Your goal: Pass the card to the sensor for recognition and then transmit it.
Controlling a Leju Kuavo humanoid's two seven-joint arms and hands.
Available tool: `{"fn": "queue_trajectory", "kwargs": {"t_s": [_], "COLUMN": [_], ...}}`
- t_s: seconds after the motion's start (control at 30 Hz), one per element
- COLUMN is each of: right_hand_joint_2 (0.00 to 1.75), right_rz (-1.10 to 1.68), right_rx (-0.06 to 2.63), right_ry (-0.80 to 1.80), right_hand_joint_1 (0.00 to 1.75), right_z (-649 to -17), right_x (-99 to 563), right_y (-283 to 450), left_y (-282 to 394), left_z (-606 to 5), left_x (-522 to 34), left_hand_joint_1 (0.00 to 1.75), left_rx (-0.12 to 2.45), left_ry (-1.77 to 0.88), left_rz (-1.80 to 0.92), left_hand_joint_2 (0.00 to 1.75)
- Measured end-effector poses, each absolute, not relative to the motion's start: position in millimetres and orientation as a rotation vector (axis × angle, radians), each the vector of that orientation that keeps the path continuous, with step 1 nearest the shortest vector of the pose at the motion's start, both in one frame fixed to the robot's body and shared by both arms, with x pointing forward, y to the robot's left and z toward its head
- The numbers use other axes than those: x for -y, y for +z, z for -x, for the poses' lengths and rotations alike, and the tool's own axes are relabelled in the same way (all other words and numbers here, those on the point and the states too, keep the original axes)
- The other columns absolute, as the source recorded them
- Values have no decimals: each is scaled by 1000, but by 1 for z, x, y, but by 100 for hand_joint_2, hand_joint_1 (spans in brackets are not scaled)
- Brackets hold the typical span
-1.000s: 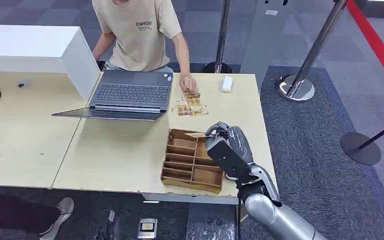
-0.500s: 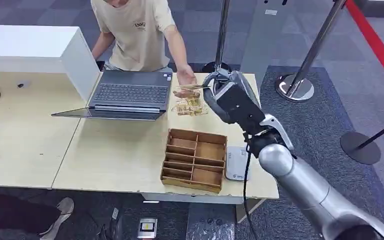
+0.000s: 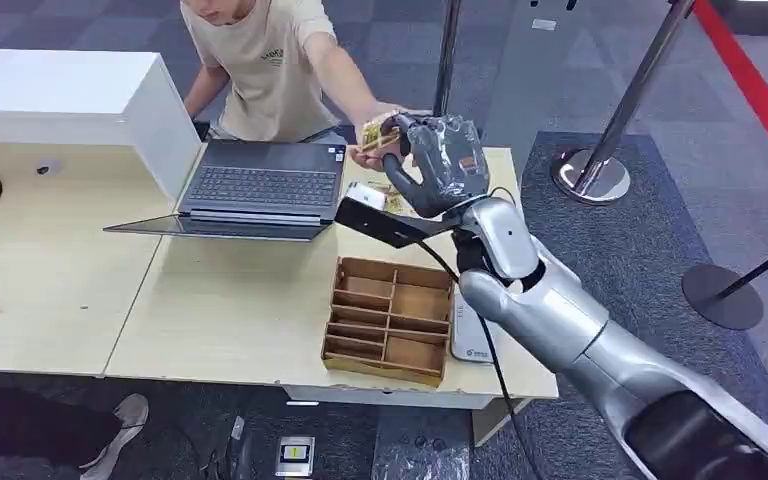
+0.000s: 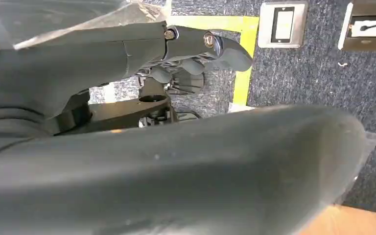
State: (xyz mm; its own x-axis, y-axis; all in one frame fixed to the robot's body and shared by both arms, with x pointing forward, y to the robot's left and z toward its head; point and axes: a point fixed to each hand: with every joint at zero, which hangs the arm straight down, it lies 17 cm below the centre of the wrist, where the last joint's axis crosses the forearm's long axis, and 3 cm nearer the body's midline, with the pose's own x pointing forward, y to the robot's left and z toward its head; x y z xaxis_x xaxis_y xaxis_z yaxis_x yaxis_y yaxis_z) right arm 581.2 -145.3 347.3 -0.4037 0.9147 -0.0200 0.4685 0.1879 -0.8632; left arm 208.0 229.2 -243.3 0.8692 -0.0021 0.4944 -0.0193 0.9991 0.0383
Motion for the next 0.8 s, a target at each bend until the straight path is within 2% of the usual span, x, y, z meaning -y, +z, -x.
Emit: {"fn": "queue_trajectory", "kwargs": {"t_s": [0.33, 0.53, 0.8], "right_hand_joint_2": [0, 0, 0], "right_rz": [1033, 847, 553], "right_rx": [1887, 1951, 2110], "right_ry": [1100, 896, 478], "right_hand_joint_1": [0, 0, 0], "right_z": [-587, -570, -516], "right_x": [129, 132, 151], "right_y": [302, 307, 320], "left_y": [-245, -246, -249], "left_z": [-203, -197, -188], "left_x": [-229, -231, -239], "left_hand_joint_1": [0, 0, 0], "left_rx": [514, 516, 511], "left_ry": [-4, 0, 30], "left_rz": [-46, -53, -69], "left_hand_joint_2": [0, 0, 0]}}
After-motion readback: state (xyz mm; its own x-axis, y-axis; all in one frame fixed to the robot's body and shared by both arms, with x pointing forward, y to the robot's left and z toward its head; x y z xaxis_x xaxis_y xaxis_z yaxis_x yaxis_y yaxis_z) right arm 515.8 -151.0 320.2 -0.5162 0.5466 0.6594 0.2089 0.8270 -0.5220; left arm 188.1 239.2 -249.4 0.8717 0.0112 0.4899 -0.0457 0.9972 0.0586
